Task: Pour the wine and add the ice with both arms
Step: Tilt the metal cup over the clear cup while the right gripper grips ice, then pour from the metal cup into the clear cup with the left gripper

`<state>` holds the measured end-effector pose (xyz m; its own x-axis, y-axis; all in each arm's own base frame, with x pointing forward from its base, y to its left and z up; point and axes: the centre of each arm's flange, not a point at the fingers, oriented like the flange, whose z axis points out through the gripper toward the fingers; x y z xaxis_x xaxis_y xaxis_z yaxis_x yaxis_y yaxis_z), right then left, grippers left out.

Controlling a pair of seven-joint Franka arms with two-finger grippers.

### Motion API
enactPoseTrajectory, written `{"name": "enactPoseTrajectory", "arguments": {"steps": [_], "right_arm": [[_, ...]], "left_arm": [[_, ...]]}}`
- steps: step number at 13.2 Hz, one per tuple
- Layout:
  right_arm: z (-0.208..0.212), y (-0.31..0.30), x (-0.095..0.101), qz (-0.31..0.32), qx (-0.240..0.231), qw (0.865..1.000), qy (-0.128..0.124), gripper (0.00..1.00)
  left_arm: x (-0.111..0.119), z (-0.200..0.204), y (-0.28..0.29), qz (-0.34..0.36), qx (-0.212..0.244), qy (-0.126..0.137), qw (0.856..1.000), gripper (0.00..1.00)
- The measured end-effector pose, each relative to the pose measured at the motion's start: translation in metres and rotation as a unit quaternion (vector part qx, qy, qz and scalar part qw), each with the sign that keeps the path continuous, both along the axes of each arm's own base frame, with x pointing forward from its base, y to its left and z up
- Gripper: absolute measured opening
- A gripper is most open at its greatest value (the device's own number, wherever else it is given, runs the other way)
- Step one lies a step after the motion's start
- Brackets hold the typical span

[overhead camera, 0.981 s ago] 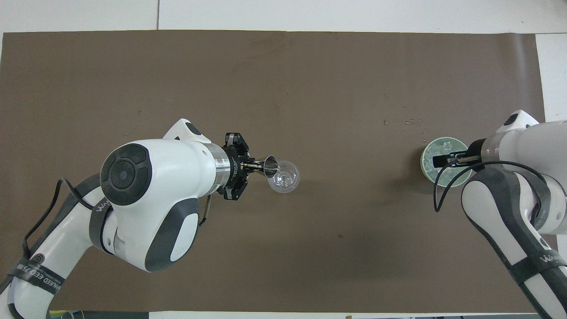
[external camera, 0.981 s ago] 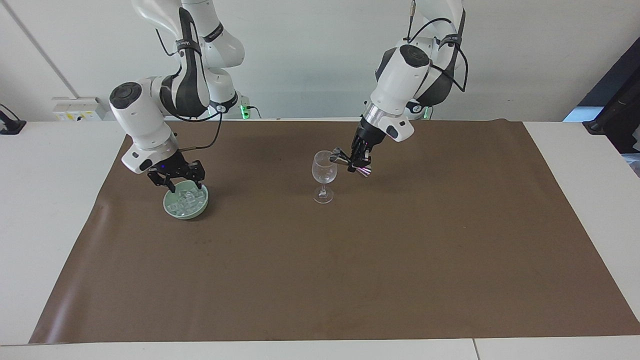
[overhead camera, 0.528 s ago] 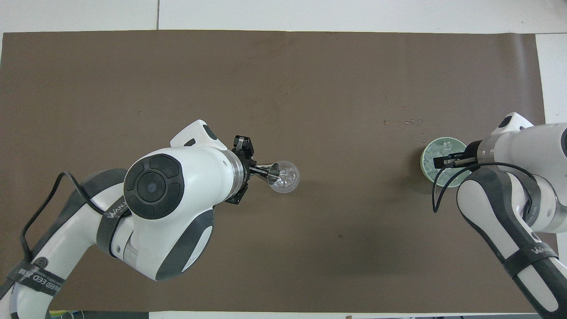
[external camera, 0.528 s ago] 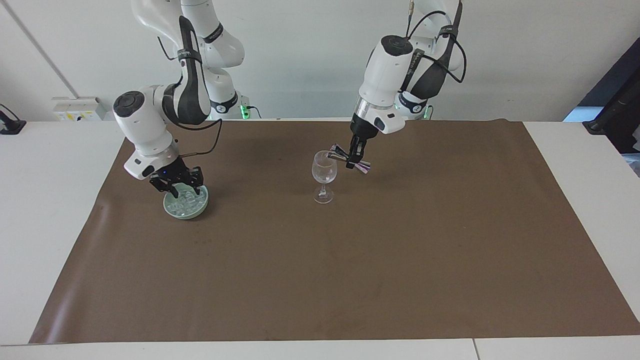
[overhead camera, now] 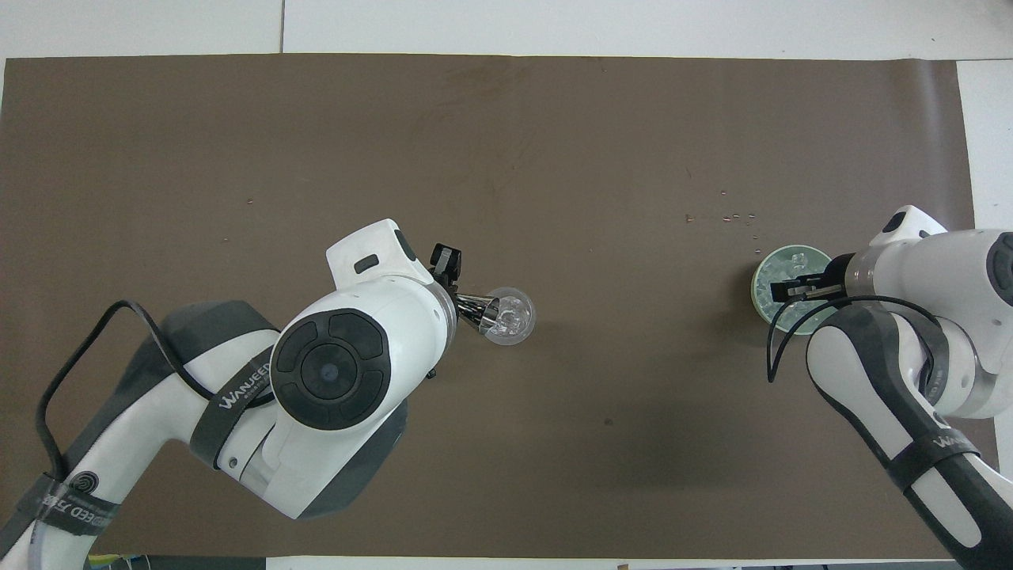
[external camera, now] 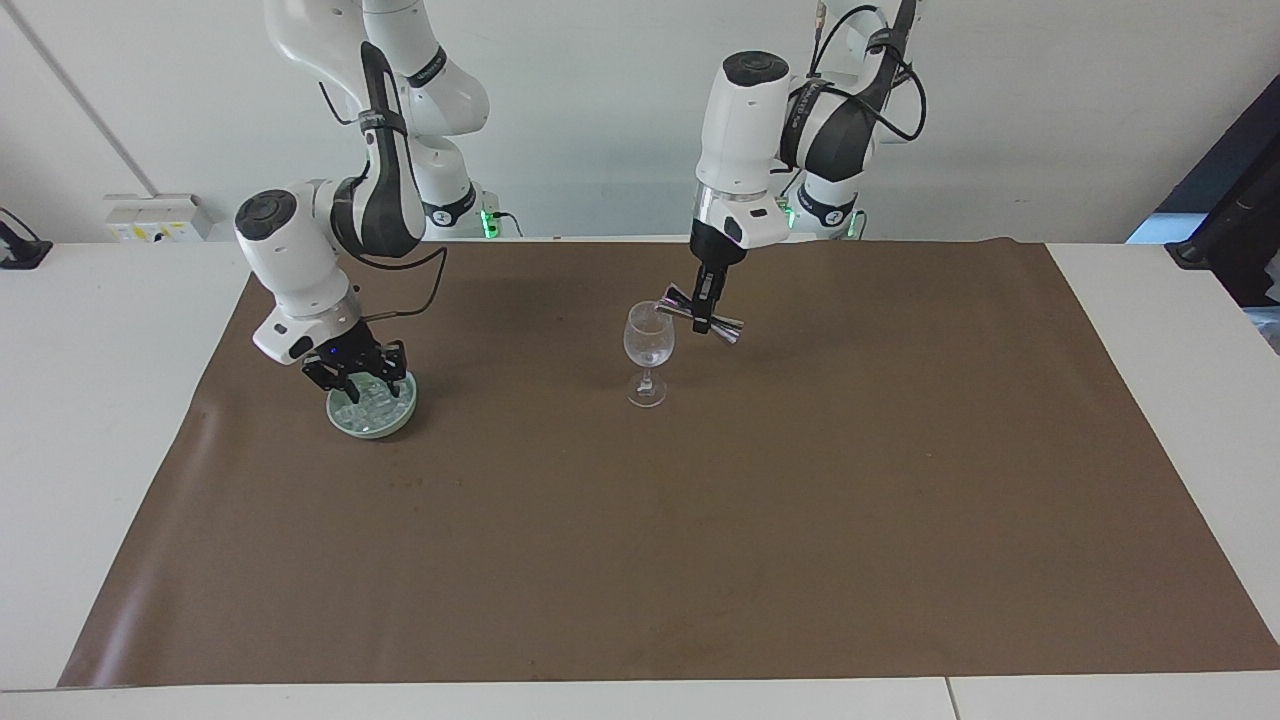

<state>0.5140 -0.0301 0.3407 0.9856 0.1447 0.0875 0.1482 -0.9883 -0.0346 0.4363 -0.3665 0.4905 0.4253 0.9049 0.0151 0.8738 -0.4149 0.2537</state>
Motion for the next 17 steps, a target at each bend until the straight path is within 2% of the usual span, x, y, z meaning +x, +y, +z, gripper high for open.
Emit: {"name": "enactPoseTrajectory", "arguments": {"steps": [4, 6, 10, 14, 17], "right_arm": [[-0.011, -0.005, -0.006, 0.021, -0.001, 1.0, 0.011, 0.61], [-0.013, -0.013, -0.006, 0.027, -0.002, 1.0, 0.012, 0.56], [-0.013, -0.013, -0.006, 0.027, -0.002, 1.0, 0.01, 0.56], [-0.013, -0.012, -0.005, 0.028, -0.005, 1.0, -0.002, 0.56], [-0.016, -0.01, -0.006, 0.029, -0.004, 1.0, 0.001, 0.56]], "left_arm": [[-0.002, 0.006, -0.009, -0.029, 0.031, -0.036, 0.998, 0.22], [-0.007, 0.009, -0.017, -0.047, 0.046, -0.057, 0.996, 0.22], [-0.012, 0.012, -0.026, -0.078, 0.071, -0.092, 0.99, 0.22], [-0.016, 0.007, -0.034, -0.102, 0.095, -0.112, 0.984, 0.22], [-0.017, 0.0, -0.039, -0.113, 0.104, -0.114, 0.982, 0.22]]}}
